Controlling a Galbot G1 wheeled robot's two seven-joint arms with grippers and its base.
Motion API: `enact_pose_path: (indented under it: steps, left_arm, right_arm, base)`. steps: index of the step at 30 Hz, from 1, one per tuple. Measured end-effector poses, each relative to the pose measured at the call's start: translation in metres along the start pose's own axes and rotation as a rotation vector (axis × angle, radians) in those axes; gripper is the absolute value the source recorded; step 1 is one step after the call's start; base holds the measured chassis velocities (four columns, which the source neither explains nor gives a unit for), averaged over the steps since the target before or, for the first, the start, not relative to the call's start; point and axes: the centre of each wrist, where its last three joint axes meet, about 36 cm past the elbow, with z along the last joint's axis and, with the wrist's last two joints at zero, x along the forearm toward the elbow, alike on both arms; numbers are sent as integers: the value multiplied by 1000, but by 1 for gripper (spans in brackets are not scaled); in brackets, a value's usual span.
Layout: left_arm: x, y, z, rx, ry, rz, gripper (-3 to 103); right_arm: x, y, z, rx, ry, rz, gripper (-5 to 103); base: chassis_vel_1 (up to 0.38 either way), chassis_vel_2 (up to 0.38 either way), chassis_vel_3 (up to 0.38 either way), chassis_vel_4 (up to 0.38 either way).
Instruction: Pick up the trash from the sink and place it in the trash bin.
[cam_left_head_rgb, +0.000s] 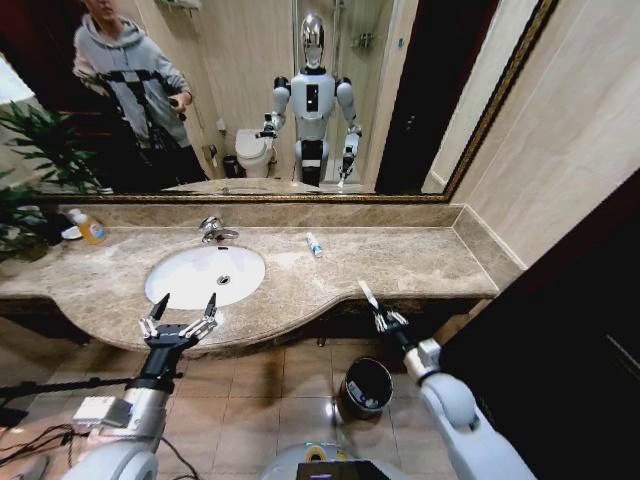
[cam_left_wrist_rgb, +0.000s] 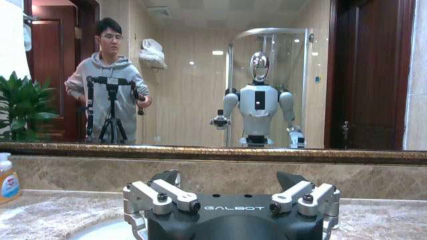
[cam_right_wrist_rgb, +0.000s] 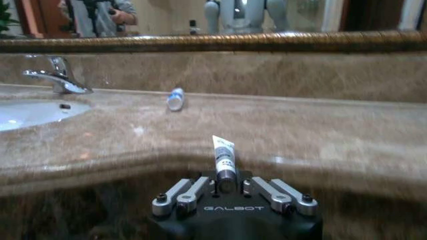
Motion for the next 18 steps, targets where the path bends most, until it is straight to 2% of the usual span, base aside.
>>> enact_pose_path:
  steps: [7,9,10,12,18]
  left_arm:
    - [0,0,0,0,0,0,100]
    - [0,0,0,0,0,0,100]
    - [0,0,0,0,0,0,100]
    - [0,0,0,0,0,0,100]
    - [0,0,0,0,0,0,100]
  right_arm:
    - [31,13,47,-56,52,18,16]
    - [46,25,72,-129,104,40,16]
    - [46,25,72,-129,104,40,16]
    - [53,31,95,-200,190,52,16]
    - [42,29,145,-169,349,62,16]
  base:
    - [0,0,0,0]
    - [0,0,0,0]
    - [0,0,0,0]
    - [0,0,0,0]
    - [0,0,0,0]
